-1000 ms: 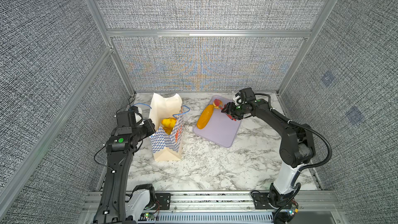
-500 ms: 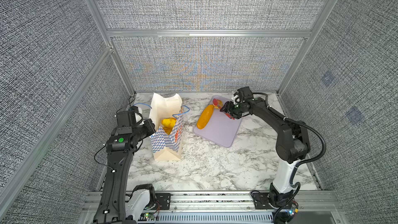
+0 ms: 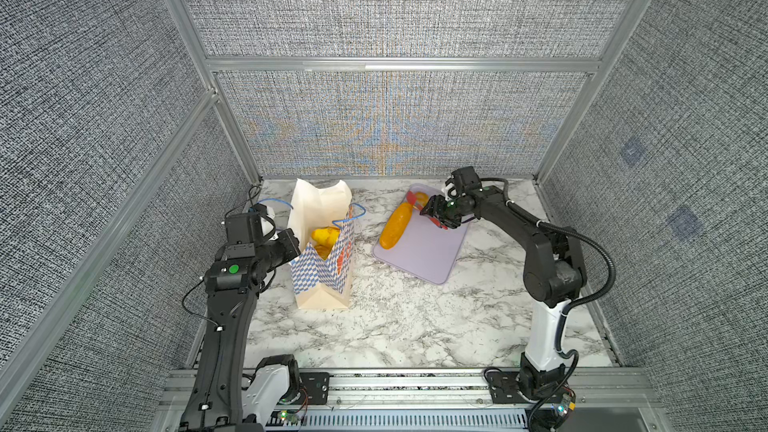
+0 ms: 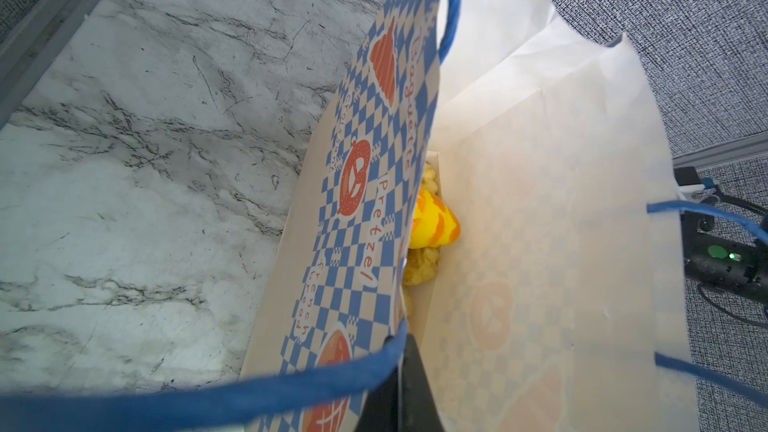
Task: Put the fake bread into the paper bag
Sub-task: 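Lower the open tongs around the round yellow bun on the tray, then squeeze the tongs on the round yellow bun and lift it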
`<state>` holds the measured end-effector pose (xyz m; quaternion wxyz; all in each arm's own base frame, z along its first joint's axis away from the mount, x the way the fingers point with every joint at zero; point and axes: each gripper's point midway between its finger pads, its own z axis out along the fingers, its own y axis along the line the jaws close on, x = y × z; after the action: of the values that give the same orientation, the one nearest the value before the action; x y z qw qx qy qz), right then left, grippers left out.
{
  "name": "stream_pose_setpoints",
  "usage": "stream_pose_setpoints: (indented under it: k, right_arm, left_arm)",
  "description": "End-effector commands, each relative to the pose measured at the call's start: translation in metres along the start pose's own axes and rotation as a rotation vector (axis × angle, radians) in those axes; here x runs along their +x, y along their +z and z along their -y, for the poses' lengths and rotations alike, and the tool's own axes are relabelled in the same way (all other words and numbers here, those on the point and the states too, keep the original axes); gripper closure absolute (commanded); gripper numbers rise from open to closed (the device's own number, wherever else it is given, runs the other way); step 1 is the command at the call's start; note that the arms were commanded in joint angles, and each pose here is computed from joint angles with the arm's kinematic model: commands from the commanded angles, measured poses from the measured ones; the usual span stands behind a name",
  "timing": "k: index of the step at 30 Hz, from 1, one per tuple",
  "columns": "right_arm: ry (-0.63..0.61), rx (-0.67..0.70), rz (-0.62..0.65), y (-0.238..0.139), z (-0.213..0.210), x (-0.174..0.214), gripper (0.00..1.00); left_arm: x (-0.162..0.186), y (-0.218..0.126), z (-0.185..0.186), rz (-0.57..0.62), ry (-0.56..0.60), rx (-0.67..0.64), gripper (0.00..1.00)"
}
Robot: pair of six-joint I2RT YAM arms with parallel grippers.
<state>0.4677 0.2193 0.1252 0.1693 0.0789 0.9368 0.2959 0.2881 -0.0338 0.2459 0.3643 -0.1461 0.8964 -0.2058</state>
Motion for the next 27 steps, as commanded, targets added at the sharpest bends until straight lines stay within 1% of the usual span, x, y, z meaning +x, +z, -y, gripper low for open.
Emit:
stream_pose_setpoints:
  k: [1, 5, 12, 19, 27]
  right_arm:
    - [-0.014, -0.010, 0.001, 0.001, -0.003, -0.002, 0.32]
    - [-0.008, -0.005, -0.006, 0.006, 0.000, -0.003, 0.33]
    - [-0.001, -0.001, -0.011, 0.011, 0.003, -0.003, 0.39]
    - [0.003, -0.004, 0.002, 0.006, 0.003, -0.004, 0.44]
    - [0.005, -0.006, 0.023, -0.005, 0.006, -0.002, 0.47]
  left_arm:
    - [0.001, 0.002, -0.004, -0.001, 0.010, -0.016, 0.97]
    - [0.001, 0.003, -0.004, -0.003, 0.008, -0.017, 0.97]
    - [0.001, 0.002, -0.004, -0.001, 0.009, -0.018, 0.97]
    - [0.001, 0.001, -0.004, 0.000, 0.009, -0.018, 0.97]
    - [0.001, 0.000, -0.003, 0.000, 0.008, -0.015, 0.97]
